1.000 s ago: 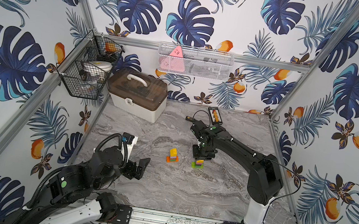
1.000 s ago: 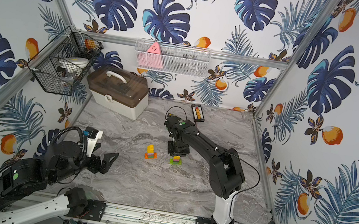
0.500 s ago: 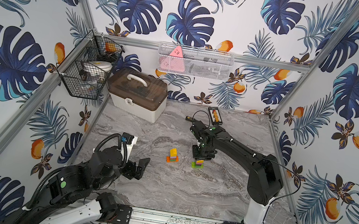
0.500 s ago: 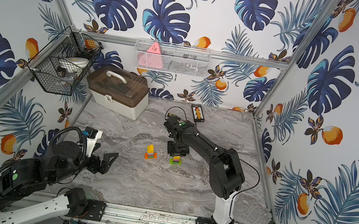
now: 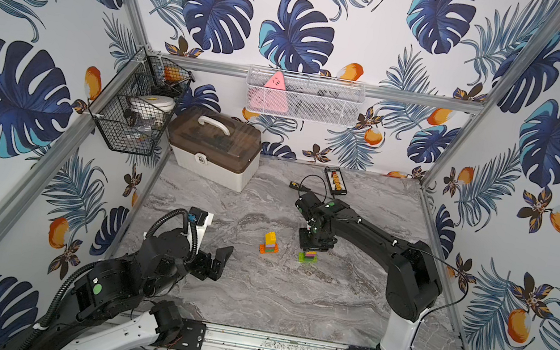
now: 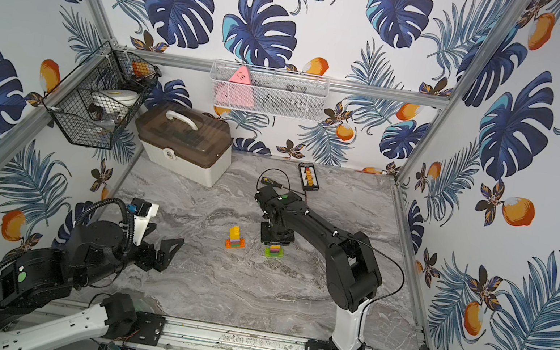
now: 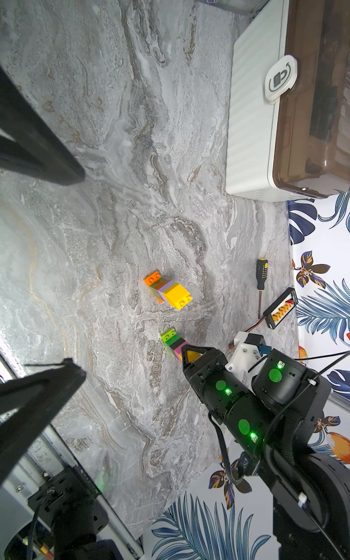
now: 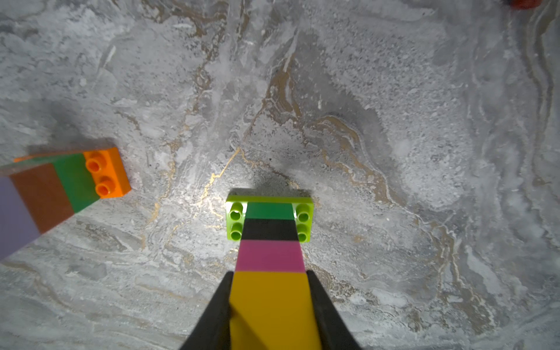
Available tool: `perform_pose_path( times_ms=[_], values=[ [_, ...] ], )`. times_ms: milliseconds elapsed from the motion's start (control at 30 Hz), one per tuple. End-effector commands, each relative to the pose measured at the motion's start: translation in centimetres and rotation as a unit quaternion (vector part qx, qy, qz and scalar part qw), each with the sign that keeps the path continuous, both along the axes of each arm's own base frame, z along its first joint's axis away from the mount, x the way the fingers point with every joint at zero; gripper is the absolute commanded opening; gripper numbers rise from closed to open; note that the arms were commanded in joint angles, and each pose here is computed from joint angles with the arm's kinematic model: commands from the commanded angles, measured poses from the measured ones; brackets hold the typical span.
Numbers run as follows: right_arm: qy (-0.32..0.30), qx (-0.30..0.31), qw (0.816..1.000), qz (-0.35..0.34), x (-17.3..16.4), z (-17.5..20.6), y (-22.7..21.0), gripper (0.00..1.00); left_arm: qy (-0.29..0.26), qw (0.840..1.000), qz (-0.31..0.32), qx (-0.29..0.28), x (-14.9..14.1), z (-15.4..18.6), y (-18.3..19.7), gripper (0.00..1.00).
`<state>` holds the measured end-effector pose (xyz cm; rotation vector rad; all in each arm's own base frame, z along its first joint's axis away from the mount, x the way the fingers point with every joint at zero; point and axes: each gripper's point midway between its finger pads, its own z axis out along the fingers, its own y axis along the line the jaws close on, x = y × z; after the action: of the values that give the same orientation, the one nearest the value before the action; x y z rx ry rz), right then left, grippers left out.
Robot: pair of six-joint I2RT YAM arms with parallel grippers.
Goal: Assemble the number 1 with lego
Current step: Assemble the lego brick with the lego brick, then pick up the lego brick from the center of the board.
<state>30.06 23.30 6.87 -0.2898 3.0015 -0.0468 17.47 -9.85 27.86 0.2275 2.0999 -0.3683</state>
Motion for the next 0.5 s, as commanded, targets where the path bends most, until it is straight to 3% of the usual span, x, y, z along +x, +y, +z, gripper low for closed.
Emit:
perform_pose_path(
  times_ms=[0,133,333,467],
  values=[
    [0.013,-0.020,1.000,-0.006,-0.3,-1.0,-0.6,0.18,-0.001,1.000,0.005,0.001,0.1,0.0,0.1,0.99],
    [0.010,-0.018,1.000,-0.008,-0.1,-0.4,-0.5,0.32,-0.003,1.000,0.005,0.000,0.0,0.1,0.2,0.99],
    [-0.006,-0.004,1.000,-0.013,0.1,1.6,-0.2,0.68,0.000,1.000,0.003,0.001,0.1,0.0,0.0,0.99],
    [-0.018,0.013,1.000,-0.014,0.3,3.5,0.1,0.77,0.000,1.000,0.001,0.001,0.1,0.0,0.0,0.99]
  ],
)
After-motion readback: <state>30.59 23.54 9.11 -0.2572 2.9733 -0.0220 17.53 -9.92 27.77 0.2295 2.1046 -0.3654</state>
